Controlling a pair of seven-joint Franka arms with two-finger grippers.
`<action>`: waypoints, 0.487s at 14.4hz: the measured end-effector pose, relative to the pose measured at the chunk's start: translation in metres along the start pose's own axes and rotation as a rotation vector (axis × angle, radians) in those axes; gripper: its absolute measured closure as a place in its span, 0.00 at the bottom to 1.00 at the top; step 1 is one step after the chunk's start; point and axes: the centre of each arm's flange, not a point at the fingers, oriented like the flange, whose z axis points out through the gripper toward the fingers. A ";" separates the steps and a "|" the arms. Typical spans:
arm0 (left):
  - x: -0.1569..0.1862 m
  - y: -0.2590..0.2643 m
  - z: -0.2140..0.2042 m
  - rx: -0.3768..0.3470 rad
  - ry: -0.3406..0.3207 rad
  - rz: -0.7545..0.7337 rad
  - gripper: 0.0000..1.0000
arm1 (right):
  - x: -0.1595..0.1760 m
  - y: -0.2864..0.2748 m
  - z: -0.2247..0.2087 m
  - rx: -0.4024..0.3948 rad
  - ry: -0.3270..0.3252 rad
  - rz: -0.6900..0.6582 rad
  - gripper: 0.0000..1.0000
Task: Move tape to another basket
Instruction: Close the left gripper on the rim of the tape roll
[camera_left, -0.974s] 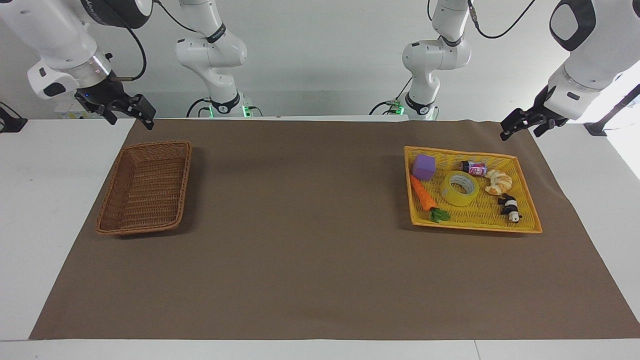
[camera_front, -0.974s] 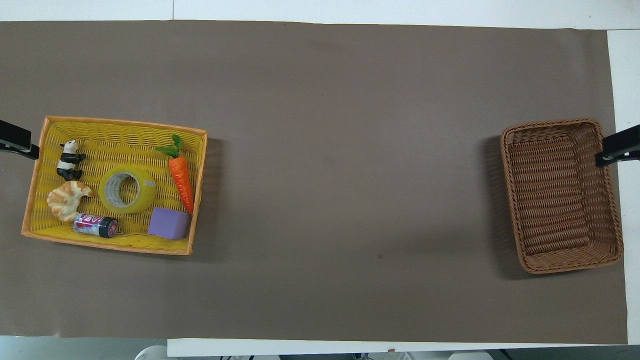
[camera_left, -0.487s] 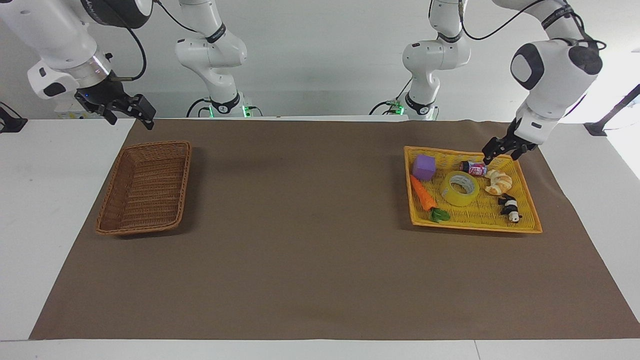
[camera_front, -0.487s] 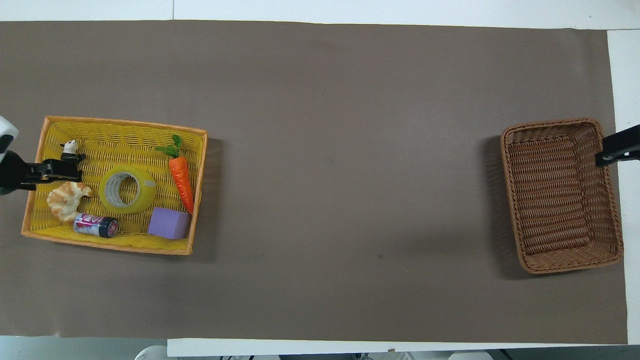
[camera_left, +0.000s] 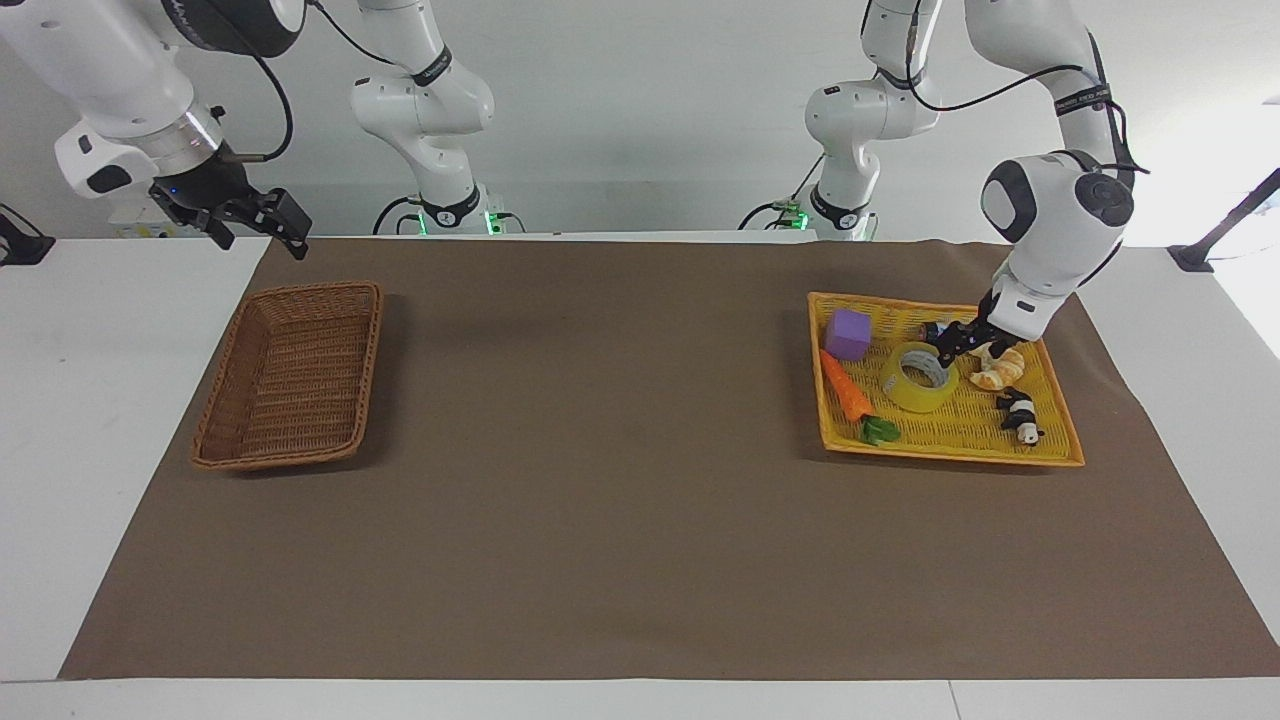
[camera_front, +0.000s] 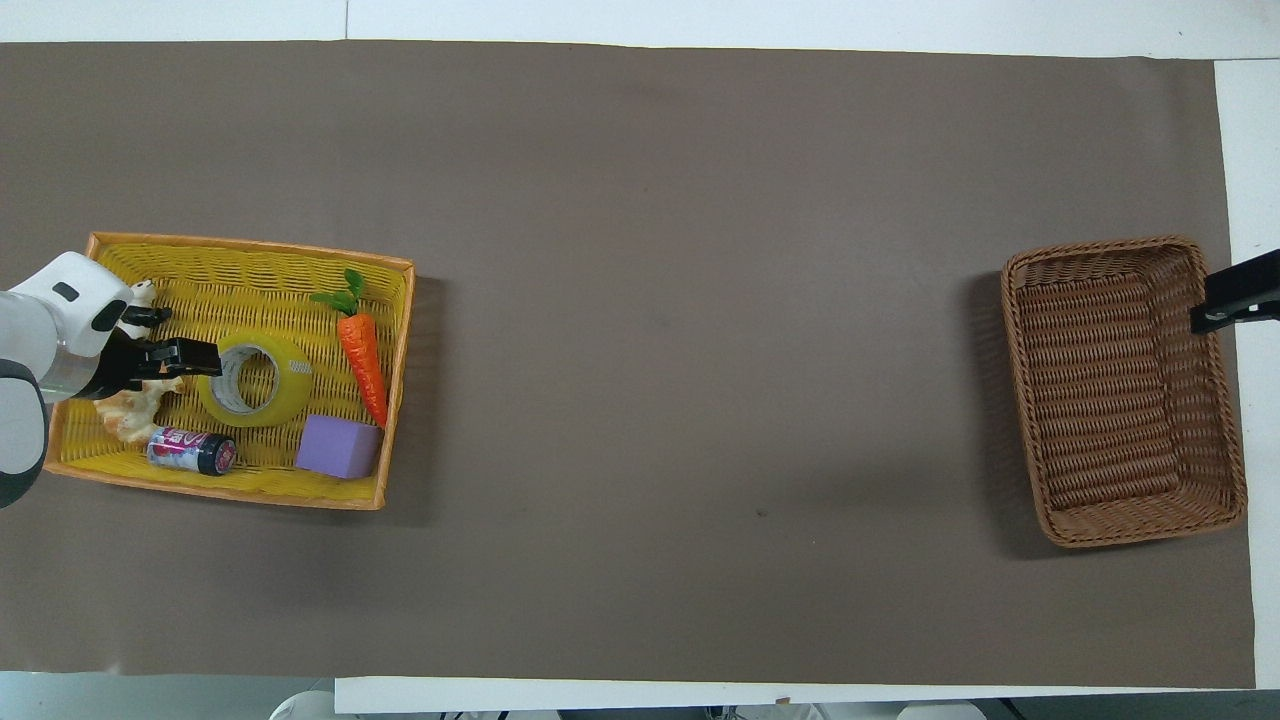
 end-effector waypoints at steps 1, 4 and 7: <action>-0.001 0.001 0.007 0.000 -0.002 0.001 0.03 | 0.000 0.000 0.000 0.000 0.000 0.000 0.00; -0.003 0.000 0.021 0.000 0.004 0.000 0.06 | 0.000 0.000 0.000 0.000 0.000 0.000 0.00; -0.006 0.001 0.025 0.001 -0.006 0.003 0.31 | 0.000 0.000 0.000 0.000 0.000 0.000 0.00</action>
